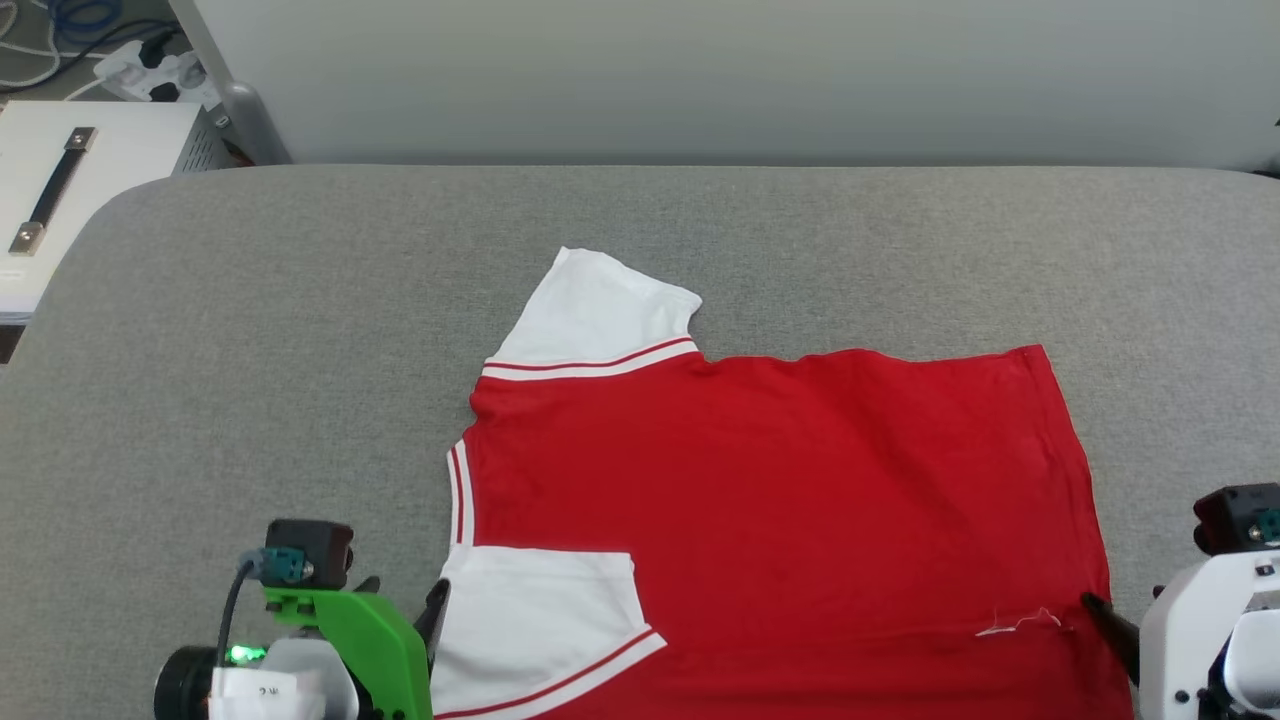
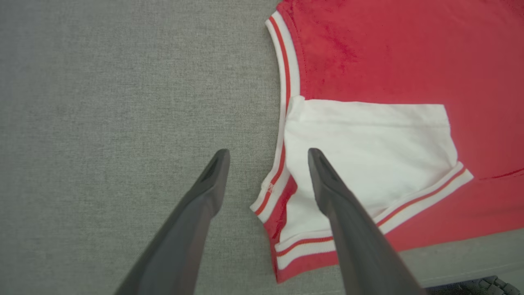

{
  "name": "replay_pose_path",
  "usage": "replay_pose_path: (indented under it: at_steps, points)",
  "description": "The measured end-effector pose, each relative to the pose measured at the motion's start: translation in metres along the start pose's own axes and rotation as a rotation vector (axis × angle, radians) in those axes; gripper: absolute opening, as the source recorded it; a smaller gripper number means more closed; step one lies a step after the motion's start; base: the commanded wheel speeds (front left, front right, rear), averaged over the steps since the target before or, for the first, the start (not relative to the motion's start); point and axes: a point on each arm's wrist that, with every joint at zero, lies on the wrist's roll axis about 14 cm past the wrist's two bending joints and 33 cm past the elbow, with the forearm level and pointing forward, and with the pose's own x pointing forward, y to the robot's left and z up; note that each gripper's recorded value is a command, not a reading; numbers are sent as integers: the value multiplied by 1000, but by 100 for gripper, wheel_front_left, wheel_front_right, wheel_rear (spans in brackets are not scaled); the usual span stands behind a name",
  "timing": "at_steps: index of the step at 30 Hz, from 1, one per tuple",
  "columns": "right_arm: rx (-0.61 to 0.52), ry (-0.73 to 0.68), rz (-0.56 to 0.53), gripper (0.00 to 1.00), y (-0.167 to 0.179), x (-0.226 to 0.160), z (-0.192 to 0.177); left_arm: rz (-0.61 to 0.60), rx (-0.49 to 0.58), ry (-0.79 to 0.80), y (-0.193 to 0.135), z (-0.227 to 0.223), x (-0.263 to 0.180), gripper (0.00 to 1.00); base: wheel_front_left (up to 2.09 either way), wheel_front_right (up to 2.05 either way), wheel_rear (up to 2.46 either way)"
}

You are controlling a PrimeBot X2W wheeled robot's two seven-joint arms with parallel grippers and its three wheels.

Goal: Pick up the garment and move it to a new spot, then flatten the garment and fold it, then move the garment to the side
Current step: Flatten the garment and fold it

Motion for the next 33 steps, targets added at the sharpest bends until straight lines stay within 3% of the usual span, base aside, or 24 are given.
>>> replay_pose_path:
  at_steps: [7, 16, 23, 33]
  points:
    - [-36, -154, 12, 100, 3, -15, 49, -101, 77, -125, -21, 79, 13, 100, 0, 0, 0]
    - [-53, -272, 40, 100, 10, -13, 97, -204, 239, -43, -39, 147, 64, 100, 0, 0, 0]
    - [-19, -252, 43, 100, 8, 8, 93, -237, 297, 81, -54, 168, 121, 100, 0, 0, 0]
    - [10, -224, 34, 100, 3, 37, 87, -201, 239, 254, -44, 156, 203, 100, 0, 0, 0]
